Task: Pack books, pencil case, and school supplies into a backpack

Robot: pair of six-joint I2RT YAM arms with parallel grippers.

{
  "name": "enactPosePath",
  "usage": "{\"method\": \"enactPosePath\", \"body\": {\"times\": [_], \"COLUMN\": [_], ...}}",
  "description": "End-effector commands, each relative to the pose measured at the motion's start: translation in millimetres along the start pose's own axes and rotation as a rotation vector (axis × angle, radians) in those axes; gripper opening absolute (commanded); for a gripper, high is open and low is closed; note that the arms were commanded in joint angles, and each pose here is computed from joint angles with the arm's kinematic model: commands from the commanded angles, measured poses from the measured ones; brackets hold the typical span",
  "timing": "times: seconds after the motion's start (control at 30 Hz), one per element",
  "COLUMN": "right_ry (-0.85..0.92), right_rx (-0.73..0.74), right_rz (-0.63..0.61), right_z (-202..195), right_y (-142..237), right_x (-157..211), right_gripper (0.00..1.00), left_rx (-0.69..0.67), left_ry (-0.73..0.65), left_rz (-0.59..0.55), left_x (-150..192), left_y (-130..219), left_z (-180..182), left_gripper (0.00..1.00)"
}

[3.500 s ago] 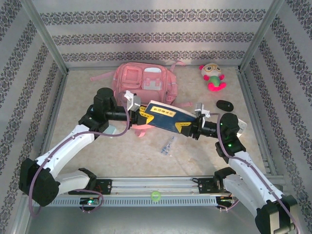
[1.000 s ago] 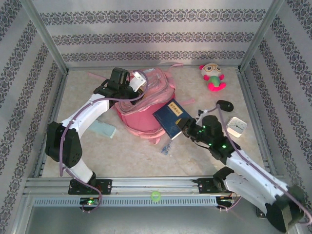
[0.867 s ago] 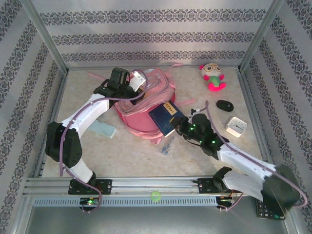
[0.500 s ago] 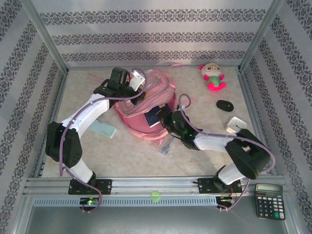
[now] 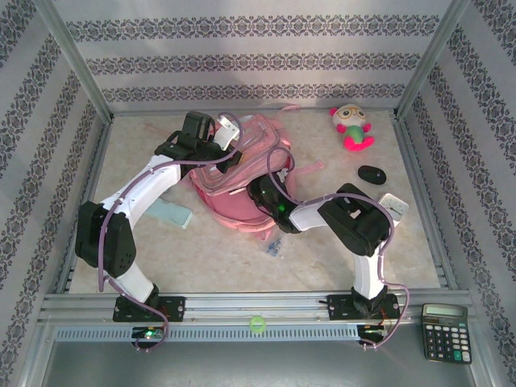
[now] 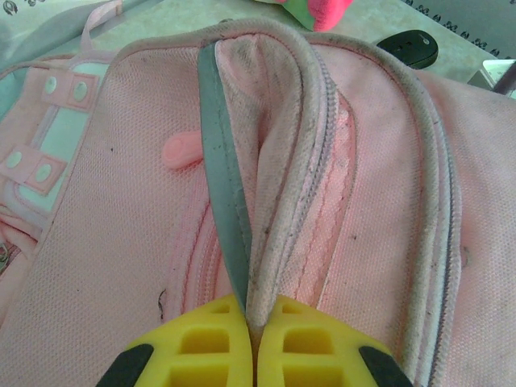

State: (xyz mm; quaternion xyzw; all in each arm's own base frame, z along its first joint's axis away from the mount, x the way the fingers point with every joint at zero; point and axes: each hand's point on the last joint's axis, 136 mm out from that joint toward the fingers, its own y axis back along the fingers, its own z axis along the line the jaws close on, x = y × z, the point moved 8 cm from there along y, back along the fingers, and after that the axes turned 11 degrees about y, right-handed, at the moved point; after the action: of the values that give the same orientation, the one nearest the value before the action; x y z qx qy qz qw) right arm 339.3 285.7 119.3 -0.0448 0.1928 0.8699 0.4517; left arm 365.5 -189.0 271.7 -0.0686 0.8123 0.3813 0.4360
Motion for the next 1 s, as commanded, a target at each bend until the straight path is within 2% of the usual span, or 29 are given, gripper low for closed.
{"method": "enactPosePath", "body": {"times": [0.0, 0.13, 0.17, 0.37, 0.53, 0.7, 0.83, 0.9, 0.97], "right_ry": [-0.036, -0.024, -0.017, -0.012, 0.003, 0.132, 0.277, 0.383, 0.527], "right_rx": [-0.027, 0.057, 0.074, 0.11, 0.147, 0.163, 0.213, 0.23, 0.218], "right_rz": [-0.045, -0.017, -0.011, 0.04, 0.128, 0.176, 0.174, 0.165, 0.161], "right_z": [6, -9, -11, -20, -25, -10, 3, 15, 30], "right_y": [-7, 5, 10, 44, 74, 114, 158, 180, 198], "right_x": [-13, -11, -11, -9, 1, 2, -11, -21, -31], "right_gripper": [0.36, 0.71, 0.74, 0.75, 0.74, 0.72, 0.7, 0.7, 0.7], "left_rx": [0.045, 0.026, 0.02, -0.019, -0.047, -0.041, -0.015, -0.007, 0.004], "left_ry": [-0.102, -0.104, -0.103, -0.107, -0.108, -0.102, -0.099, -0.108, -0.108], "left_rz": [-0.191, -0.175, -0.17, -0.149, -0.126, -0.099, -0.055, -0.027, 0.002], "left_x": [-44, -40, -39, -35, -31, -21, -2, 9, 18], "left_y": [29, 25, 25, 19, 14, 7, -3, -8, -11], "left_z": [-23, -20, -19, -12, -7, -3, -2, -3, -5], "left_gripper": [0.0, 0.0, 0.0, 0.0, 0.0, 0.0, 0.0, 0.05, 0.22]}}
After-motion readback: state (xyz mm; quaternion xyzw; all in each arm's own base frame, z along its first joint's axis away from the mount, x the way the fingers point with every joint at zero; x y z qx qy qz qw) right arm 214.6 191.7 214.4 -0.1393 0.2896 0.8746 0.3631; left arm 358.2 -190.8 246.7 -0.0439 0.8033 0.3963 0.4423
